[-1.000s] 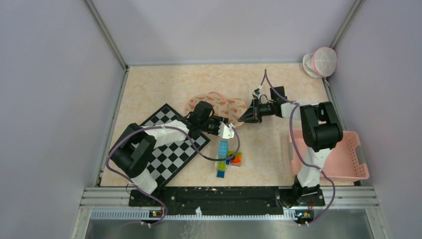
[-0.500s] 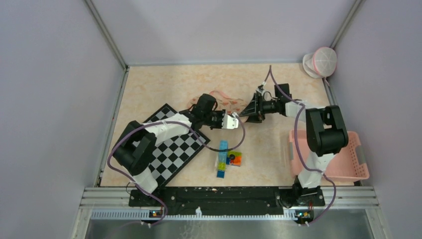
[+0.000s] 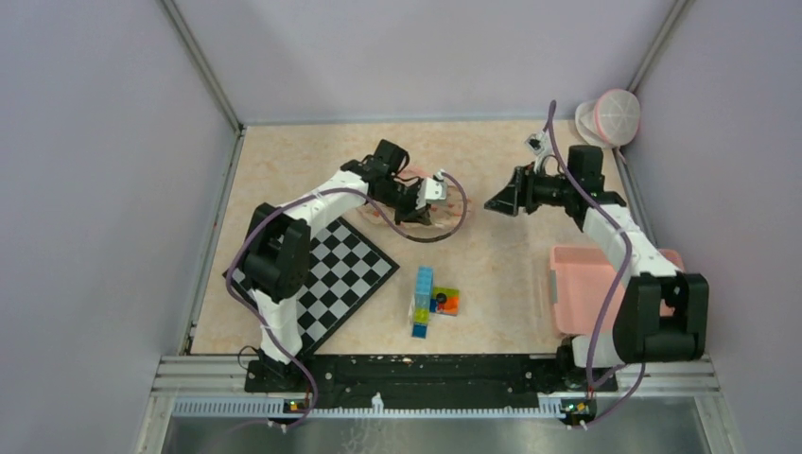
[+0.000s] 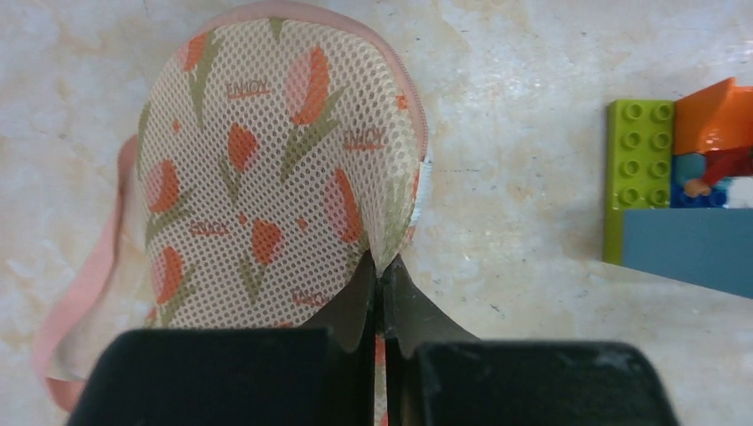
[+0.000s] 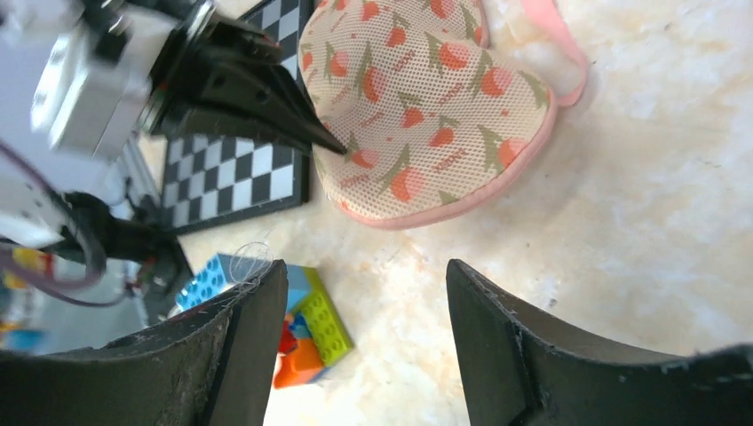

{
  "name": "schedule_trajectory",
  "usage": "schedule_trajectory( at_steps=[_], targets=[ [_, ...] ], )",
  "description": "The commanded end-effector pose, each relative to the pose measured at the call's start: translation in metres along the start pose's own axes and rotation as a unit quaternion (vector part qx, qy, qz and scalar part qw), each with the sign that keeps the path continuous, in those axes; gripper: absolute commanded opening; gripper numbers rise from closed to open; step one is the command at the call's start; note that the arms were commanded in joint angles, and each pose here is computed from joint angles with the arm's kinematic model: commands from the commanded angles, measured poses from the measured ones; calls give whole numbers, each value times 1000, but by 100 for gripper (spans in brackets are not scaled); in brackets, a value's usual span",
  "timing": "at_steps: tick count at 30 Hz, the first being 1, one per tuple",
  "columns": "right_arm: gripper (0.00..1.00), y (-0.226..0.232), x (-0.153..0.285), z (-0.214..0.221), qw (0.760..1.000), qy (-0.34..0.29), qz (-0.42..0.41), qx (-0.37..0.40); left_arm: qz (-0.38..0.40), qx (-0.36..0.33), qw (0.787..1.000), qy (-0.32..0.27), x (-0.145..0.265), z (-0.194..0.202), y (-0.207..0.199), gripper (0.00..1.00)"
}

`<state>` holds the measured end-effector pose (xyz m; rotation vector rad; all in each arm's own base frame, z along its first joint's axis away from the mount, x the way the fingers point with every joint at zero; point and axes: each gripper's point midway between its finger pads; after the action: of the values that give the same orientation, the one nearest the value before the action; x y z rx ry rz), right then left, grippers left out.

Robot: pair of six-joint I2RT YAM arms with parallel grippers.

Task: Unzip the laundry bag and remove the bra
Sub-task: Unzip the laundry bag at the center of the board.

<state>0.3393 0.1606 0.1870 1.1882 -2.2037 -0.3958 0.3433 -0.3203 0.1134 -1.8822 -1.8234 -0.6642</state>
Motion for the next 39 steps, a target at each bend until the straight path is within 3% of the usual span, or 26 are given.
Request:
schedule_trajectory(
  at_steps=[1,8,12,16,19,26,39],
  targets=[
    [65,15,24,-7,980,-40,35,193,70,56,995,-44,11,-15,-27,0],
    [68,41,30,2,904,-69,79,415,113,85,988,-60,13,-23,-38,0],
    [85,51,35,-3,877,-97,81,464,118,102,986,-61,13,-22,-31,0],
    [89,66,32,8,859,-86,28,504,115,111,985,-67,12,-25,-26,0],
    [82,80,23,27,822,-55,-29,566,122,123,982,-69,11,-25,-27,1],
    [76,78,-7,40,775,-29,-24,631,142,153,976,-63,8,-22,-30,2],
    [62,71,-52,45,719,-11,-31,694,171,190,963,-80,11,-31,-34,6]
  ],
)
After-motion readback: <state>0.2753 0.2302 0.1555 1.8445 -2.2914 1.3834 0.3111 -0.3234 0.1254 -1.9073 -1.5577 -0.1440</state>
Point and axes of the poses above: each gripper's point midway between its finger pads, its own x axis back along the fingers, its own y axis along the line the jaws close on, z = x × y, and after that the axes turned 7 degrees about x, right-handed
